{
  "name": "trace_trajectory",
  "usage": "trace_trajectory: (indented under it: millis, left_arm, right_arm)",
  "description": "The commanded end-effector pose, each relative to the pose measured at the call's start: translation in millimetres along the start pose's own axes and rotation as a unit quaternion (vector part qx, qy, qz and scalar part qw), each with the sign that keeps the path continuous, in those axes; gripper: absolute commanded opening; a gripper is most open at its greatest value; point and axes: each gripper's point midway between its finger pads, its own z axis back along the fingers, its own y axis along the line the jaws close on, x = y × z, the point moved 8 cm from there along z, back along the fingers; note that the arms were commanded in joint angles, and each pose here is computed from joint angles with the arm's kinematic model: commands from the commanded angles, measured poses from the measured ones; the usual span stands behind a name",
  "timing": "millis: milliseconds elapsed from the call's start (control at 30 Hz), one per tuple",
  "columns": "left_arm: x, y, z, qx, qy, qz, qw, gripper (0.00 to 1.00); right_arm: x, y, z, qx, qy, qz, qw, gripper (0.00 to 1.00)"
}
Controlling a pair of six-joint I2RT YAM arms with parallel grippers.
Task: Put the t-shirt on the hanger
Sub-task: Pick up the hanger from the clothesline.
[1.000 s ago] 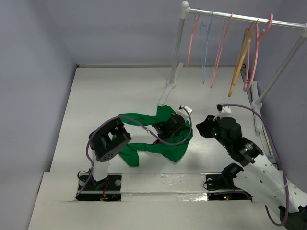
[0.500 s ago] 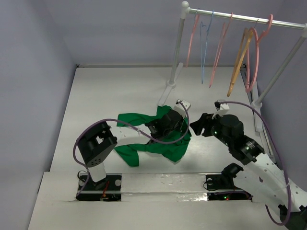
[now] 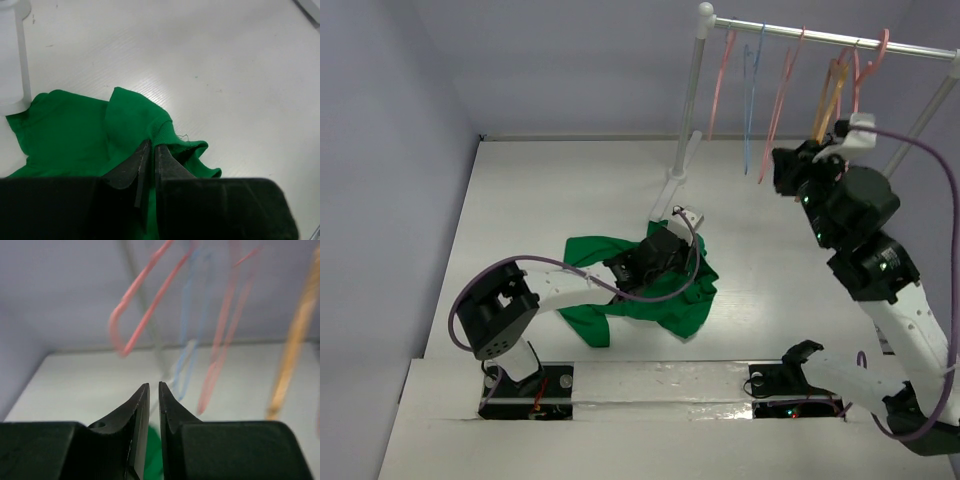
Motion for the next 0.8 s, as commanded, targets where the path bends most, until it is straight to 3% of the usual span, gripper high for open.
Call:
trace_trajectory:
  millis: [0,100,133,200,233,333,467,567,767]
  left_arm:
    - [31.4,-6.0,15.4,-0.026,-0.066,0.021,0.997,0.0]
    - [30.2,-3.4,23.0,-0.026,-0.074,0.024,0.997,0.0]
    - [29.6,-2.9,24.1,-0.027,-0.075,0.024,0.997,0.0]
    - [28.0,-2.2,24.9,-0.026,-0.075,0.025,0.997,0.0]
    - [26.6,-2.0,24.2,-0.025,-0.073,0.024,0.997,0.0]
    - [23.0,-2.9,22.2,-0.031,-0.068,0.024,0.997,0.0]
    - [22.1,-4.0,21.7,-0.036,-0.069,0.027,0.997,0.0]
    - [22.2,-4.8,21.1,-0.039,-0.068,0.027,0.997,0.0]
    - [21.1,-5.0,19.8,-0.039,-0.066,0.026,0.997,0.0]
  right_arm:
    - [54.0,-44.9,-19.5,-0.164,-0.065,0.063,0.982,0.21]
    - [65.6,-86.9,-44.8,-0.249,-0.058,0.064,0.965,0.29]
    - [69.4,-95.9,-52.5,-0.268,-0.062,0.063,0.959,0.36]
    - [74.9,-113.7,-57.7,-0.286,-0.066,0.057,0.954,0.44]
    - [83.3,-116.1,-58.5,-0.289,-0.075,0.054,0.953,0.53]
    - [84.3,-139.7,-72.7,-0.317,-0.052,0.068,0.944,0.62]
    - [83.6,-164.9,-92.6,-0.328,-0.018,0.083,0.941,0.63]
    - [75.2,-169.8,-104.6,-0.293,0.011,0.06,0.954,0.6]
    - [69.7,-180.4,-117.5,-0.283,0.035,0.046,0.957,0.54]
